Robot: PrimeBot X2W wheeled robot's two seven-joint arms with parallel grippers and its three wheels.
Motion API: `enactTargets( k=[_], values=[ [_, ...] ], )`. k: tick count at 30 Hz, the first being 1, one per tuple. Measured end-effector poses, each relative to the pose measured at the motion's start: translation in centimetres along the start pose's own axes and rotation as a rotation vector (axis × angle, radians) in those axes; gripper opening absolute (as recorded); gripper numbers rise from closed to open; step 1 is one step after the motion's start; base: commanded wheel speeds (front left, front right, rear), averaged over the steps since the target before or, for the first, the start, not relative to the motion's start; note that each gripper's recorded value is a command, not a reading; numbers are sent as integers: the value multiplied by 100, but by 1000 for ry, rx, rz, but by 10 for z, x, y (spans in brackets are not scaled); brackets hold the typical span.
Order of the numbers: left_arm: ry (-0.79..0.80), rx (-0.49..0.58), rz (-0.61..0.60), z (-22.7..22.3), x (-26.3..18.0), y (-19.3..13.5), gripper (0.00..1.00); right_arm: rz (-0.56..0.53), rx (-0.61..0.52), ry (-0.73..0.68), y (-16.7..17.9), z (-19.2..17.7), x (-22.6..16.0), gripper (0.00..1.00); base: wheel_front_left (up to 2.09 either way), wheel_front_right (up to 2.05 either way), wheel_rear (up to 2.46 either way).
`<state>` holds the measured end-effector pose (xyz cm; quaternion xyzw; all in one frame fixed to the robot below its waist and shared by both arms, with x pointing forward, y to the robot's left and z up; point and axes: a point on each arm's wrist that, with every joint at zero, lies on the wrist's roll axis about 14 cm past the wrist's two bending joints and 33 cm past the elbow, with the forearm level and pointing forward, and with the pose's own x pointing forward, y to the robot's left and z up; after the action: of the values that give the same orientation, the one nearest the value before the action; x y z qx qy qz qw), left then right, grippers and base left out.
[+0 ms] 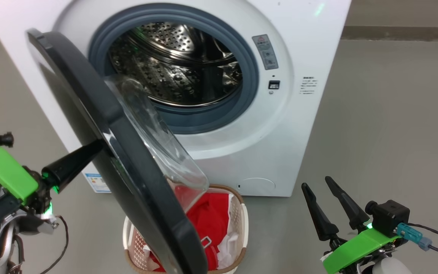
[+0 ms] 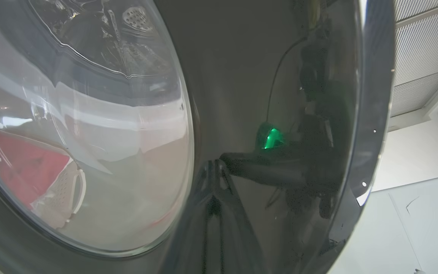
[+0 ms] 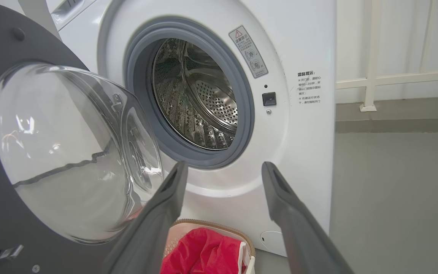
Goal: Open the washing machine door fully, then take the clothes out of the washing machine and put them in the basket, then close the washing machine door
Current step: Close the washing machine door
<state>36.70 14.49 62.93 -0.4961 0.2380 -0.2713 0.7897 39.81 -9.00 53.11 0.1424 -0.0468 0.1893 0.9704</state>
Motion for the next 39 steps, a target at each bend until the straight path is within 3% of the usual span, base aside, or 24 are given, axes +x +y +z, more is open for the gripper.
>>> enactTargets(
  k=[21, 39],
  values=[
    [69, 1, -33, -7, 69, -1, 0, -157, -20, -20, -49, 10, -30, 100, 0, 0, 0],
    [18, 2, -17, 14, 130, 7, 0, -296, -38, -36, -88, 18, -57, 100, 0, 0, 0]
  ],
)
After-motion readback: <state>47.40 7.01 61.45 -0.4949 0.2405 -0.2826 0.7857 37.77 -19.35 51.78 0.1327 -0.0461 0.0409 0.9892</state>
